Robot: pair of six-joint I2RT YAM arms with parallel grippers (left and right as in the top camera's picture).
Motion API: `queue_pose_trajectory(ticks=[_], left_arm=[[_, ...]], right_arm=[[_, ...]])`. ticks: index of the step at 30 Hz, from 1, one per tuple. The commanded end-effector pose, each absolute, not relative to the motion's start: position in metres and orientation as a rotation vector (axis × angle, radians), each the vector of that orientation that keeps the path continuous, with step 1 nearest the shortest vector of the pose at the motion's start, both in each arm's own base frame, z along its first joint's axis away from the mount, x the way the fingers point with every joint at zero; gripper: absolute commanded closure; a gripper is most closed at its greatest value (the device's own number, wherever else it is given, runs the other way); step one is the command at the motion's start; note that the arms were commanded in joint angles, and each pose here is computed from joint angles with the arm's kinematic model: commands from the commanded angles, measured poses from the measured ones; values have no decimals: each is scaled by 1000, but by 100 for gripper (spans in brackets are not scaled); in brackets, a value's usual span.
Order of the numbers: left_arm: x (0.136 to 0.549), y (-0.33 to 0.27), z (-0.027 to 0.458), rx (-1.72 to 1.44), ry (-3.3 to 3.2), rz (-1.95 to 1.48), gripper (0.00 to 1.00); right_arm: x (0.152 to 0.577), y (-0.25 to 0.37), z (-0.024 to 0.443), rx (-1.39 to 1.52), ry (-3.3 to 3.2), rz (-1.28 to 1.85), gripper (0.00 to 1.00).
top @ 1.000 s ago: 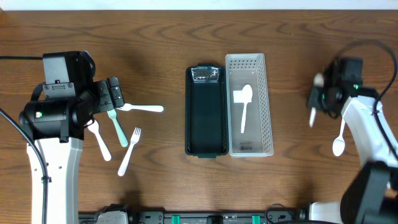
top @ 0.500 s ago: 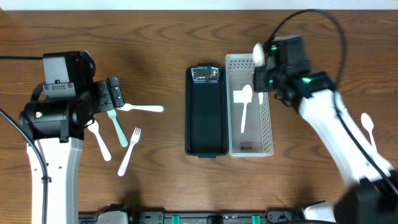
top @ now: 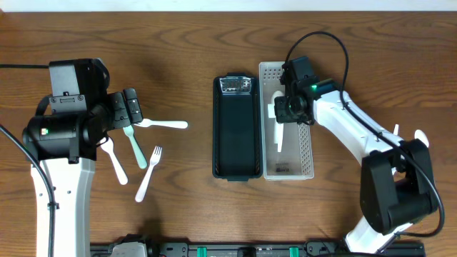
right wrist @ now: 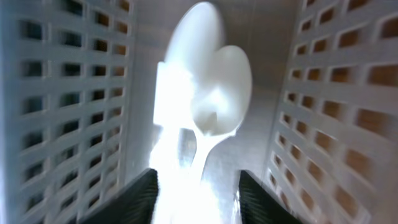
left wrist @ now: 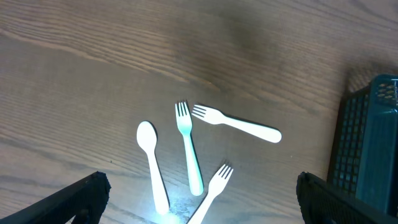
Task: Pack container
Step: 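Lower the second spoon into the white basket and release it, then grasp a third white spoon with the right gripper and lift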
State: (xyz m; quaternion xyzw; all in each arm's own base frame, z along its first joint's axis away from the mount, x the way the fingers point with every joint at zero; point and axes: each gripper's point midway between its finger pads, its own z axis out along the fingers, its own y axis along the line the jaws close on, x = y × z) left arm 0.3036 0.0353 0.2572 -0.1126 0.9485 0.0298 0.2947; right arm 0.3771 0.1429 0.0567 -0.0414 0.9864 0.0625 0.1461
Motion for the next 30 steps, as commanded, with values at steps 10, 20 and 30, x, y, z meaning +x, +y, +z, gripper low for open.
queue_pose_trajectory(ticks=[10,20,30], left_arm=[[307,38,257,-305,2529,93,2],[309,38,252,-306,2545,94,2],[309,38,253,-306,2545,94,2]], right_arm=[[381,-14,225,361,2479,-110,24],[312,-134,126,812,2697,-110,11],[272,-143,22,934,2827,-49,10]])
